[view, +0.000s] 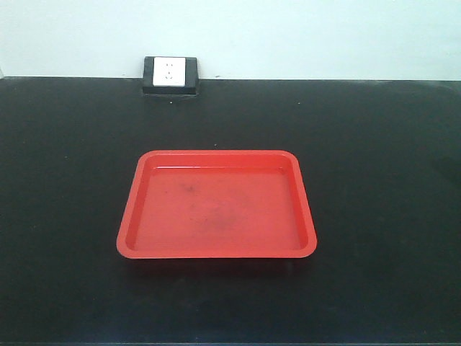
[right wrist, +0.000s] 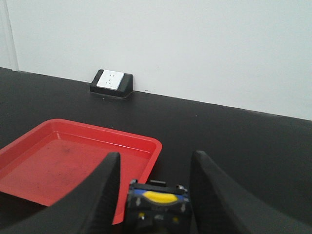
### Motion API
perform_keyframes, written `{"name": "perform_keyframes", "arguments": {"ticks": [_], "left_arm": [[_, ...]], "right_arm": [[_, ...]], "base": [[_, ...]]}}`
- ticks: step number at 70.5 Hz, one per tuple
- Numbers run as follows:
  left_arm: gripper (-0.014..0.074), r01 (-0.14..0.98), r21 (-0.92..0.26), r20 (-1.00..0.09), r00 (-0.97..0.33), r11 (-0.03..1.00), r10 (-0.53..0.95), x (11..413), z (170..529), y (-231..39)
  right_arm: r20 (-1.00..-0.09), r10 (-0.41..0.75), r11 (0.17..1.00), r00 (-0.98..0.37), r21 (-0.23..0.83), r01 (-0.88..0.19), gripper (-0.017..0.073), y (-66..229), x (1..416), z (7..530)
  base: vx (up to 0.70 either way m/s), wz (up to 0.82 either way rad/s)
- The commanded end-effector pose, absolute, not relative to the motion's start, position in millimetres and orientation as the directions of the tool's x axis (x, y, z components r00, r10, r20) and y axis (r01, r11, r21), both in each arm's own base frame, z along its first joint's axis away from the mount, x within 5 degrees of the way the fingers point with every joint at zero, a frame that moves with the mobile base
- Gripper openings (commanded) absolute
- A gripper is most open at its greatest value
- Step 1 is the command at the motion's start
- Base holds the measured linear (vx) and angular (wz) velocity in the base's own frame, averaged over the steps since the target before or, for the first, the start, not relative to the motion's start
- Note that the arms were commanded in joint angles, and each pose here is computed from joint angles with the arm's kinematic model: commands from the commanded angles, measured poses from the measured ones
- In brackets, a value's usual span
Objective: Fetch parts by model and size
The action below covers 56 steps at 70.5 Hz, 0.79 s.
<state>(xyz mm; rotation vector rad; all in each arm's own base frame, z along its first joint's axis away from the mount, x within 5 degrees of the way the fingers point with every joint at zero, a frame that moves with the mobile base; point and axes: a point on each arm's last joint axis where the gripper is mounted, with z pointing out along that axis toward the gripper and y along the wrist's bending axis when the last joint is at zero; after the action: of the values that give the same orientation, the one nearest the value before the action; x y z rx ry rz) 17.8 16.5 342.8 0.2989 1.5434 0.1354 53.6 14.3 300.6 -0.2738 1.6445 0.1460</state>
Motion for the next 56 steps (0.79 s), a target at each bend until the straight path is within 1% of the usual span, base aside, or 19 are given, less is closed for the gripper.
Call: {"name": "perform_keyframes", "arguments": {"ticks": [1, 56], "left_arm": [[-0.0006, 0.101, 0.280, -0.957, 0.112, 0.955, 0.268, 17.7, 356.4, 14.4], [-0.0006, 0.101, 0.280, -0.957, 0.112, 0.955, 0.268, 17.7, 356.4, 14.4]], "right_arm": [[-0.997, -0.073, 0.964, 0.022, -0.076, -0.254, -0.0005, 14.1, 53.7, 316.3], [-0.997, -0.073, 0.964, 0.021, -0.076, -0.254, -0.0005, 14.2, 53.9, 316.3]], "base": [[0.05, -0.02], [0.02, 0.00]]}}
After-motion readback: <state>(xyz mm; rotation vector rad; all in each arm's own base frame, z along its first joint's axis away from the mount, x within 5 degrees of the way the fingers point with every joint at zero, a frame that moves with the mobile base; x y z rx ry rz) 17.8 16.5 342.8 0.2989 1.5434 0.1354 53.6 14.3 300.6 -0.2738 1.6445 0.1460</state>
